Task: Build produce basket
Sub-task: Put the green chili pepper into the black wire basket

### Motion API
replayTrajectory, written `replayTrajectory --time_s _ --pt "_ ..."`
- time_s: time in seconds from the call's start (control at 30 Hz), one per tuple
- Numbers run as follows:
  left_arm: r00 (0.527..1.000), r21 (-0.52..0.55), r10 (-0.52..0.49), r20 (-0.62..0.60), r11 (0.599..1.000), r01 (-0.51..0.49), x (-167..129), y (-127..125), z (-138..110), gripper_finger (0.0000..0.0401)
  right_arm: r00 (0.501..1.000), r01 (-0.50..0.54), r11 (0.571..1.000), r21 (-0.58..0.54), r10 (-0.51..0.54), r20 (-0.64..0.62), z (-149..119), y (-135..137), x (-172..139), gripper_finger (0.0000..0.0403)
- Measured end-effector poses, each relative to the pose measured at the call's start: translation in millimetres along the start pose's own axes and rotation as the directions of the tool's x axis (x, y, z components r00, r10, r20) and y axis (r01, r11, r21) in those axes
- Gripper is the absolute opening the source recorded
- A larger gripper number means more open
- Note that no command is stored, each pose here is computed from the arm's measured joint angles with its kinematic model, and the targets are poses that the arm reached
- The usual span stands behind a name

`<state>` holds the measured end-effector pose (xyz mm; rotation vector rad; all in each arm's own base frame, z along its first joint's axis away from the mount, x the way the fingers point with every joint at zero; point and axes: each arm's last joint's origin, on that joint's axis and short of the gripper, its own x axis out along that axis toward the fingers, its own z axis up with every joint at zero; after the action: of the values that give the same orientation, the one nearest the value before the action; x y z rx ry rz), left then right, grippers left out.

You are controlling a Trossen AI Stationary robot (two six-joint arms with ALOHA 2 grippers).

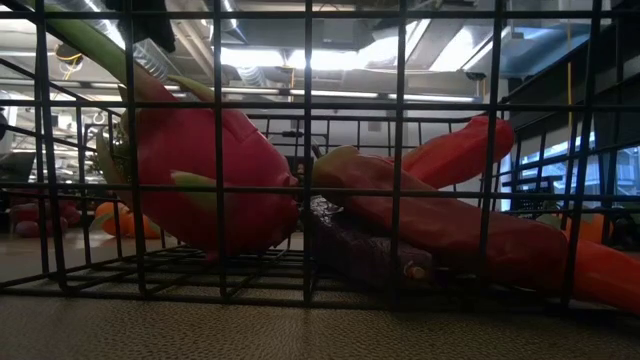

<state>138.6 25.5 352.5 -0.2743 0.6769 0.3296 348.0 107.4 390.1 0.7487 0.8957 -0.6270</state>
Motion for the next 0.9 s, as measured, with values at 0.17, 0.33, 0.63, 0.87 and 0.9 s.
replayTrajectory --time_s 0.17,0.33,0.63,0.87,0.9 --pt "1.000 0.030 -0.026 -0.007 0.999 0.026 0 -1 0 0.0071 0.996 -0.086 0.992 0.093 0.089 -0.026 -45 20 13 0.0063" --pt "1.000 0.033 -0.030 -0.009 0.999 0.030 0 -1 0 0.0071 0.992 -0.111 0.985 0.134 0.119 -0.052 -85 25 47 0.0064" --pt "1.000 0.033 -0.029 -0.011 0.999 0.030 0 -1 -1 0.0071 0.984 -0.113 0.984 0.134 0.130 -0.120 -119 13 95 0.0063" --pt "1.000 0.030 -0.029 -0.011 0.999 0.030 0 -1 -1 0.0071 0.983 -0.060 0.992 0.112 0.079 -0.166 -127 2 109 0.0082" --pt "1.000 0.030 -0.029 -0.011 0.999 0.030 0 -1 -1 0.0071 0.982 -0.051 0.992 0.113 0.071 -0.177 -128 0 111 0.0085"
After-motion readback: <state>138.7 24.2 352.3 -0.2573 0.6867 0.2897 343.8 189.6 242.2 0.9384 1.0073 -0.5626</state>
